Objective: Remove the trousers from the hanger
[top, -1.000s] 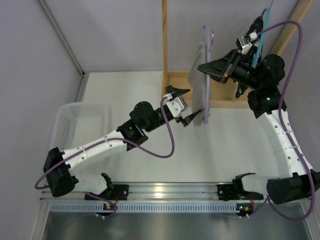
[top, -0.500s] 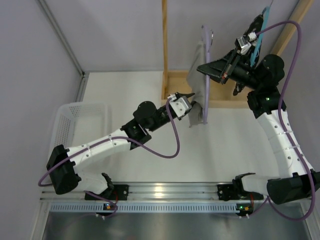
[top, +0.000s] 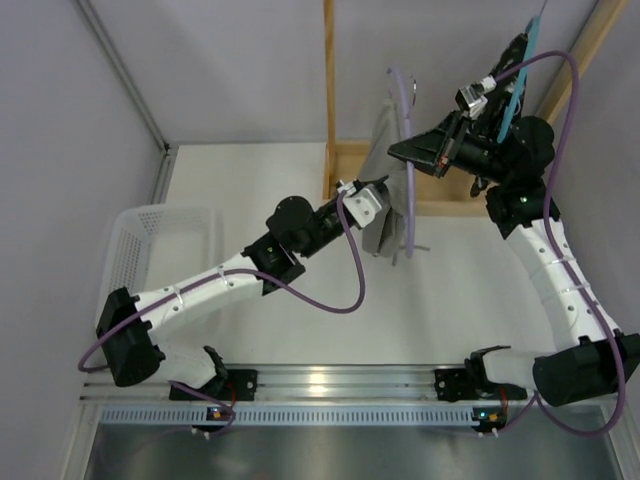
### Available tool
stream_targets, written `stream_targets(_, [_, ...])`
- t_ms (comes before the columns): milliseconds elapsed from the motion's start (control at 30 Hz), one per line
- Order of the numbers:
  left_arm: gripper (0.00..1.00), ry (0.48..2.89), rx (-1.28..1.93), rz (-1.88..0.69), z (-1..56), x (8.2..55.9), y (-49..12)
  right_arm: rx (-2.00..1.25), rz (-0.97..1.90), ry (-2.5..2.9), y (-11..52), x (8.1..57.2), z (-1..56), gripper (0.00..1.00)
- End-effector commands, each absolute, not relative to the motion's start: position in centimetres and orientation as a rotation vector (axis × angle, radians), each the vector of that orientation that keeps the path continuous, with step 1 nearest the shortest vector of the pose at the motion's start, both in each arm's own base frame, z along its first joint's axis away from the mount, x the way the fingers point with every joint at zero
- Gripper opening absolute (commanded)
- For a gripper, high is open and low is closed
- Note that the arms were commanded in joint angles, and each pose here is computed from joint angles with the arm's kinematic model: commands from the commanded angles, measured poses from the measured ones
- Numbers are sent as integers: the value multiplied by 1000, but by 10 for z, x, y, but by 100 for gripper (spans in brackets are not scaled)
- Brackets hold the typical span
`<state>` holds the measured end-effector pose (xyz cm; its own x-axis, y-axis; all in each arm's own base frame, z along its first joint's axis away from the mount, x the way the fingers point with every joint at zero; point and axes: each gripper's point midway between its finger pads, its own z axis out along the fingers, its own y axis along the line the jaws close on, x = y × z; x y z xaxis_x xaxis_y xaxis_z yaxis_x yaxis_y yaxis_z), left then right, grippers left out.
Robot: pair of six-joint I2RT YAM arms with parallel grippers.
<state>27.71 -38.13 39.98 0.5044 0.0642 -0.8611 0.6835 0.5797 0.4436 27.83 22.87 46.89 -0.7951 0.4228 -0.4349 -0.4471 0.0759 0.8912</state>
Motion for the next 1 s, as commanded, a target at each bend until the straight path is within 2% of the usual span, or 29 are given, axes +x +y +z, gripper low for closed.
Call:
stream_targets(0, [0, 901, 738, -393, 465, 284, -359, -164, 1792, 1642, 229, 266, 486, 0])
stream_targets(500, [0, 857, 642, -355, 533, 284, -332, -47, 1766, 1705, 213, 296, 449, 0])
stream_targets(833, [0, 1033, 783, -393, 458, 292, -355, -139, 1850, 1603, 215, 275, 496, 0])
stream_targets(967, [0, 1078, 786, -402, 445, 302, -368, -170, 1872, 1631, 221, 264, 495, 0])
